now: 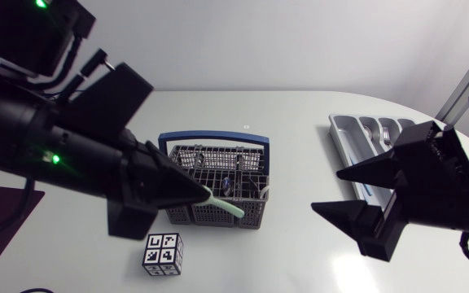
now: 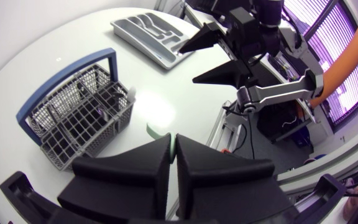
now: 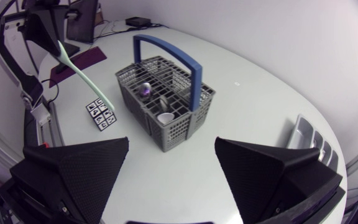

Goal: Transfer all utensils from the basket to the drawer tray.

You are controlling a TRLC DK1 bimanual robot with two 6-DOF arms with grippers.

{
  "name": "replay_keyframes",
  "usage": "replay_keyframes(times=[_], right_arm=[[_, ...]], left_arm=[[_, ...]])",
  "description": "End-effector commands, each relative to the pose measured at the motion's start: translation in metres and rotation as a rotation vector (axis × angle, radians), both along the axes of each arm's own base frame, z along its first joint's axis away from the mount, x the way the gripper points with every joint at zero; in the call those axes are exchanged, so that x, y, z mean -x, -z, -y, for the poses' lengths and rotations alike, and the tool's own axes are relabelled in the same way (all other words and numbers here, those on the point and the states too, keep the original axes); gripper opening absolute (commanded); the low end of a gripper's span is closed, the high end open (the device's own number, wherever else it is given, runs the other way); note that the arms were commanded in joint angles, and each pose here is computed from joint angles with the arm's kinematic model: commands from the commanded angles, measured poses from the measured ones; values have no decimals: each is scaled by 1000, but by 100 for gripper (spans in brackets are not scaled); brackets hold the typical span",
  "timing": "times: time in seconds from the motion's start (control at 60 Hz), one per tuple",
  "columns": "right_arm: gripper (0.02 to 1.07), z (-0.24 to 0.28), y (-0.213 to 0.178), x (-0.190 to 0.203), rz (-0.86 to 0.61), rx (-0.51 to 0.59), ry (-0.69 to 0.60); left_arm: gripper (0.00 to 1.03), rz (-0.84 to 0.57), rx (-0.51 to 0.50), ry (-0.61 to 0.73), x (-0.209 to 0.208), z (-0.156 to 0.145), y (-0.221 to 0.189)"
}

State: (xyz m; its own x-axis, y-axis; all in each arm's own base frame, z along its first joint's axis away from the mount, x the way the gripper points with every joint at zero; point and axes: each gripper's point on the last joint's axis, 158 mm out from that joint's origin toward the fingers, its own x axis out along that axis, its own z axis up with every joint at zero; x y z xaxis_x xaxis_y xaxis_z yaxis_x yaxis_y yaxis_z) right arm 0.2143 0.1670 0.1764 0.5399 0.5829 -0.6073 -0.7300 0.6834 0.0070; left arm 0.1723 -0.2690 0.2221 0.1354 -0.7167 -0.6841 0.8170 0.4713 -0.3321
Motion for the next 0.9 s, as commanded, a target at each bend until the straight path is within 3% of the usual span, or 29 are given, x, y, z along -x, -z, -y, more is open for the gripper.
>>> replay_keyframes(times=[0.0,0.217,0.267,0.433,0.55,0.717,0.883], right_arm=[[102,-19,-8,14,13,-5,-94],[101,-62,-1,57,9,21,-340],[96,-71,-1,67,10,10,-404],[92,-87,-3,80,17,-18,-495],[66,-95,-3,89,46,-22,-557],[46,-101,7,89,51,-17,-580],[43,-103,19,88,41,7,-587]], left_arm=[[4,-16,-5,83,15,11,13],[4,-67,29,215,41,28,16],[4,-80,27,235,44,31,20],[4,-101,36,275,50,40,22],[4,-111,38,287,50,44,24],[4,-111,43,295,50,45,23],[4,-110,47,298,51,45,22]])
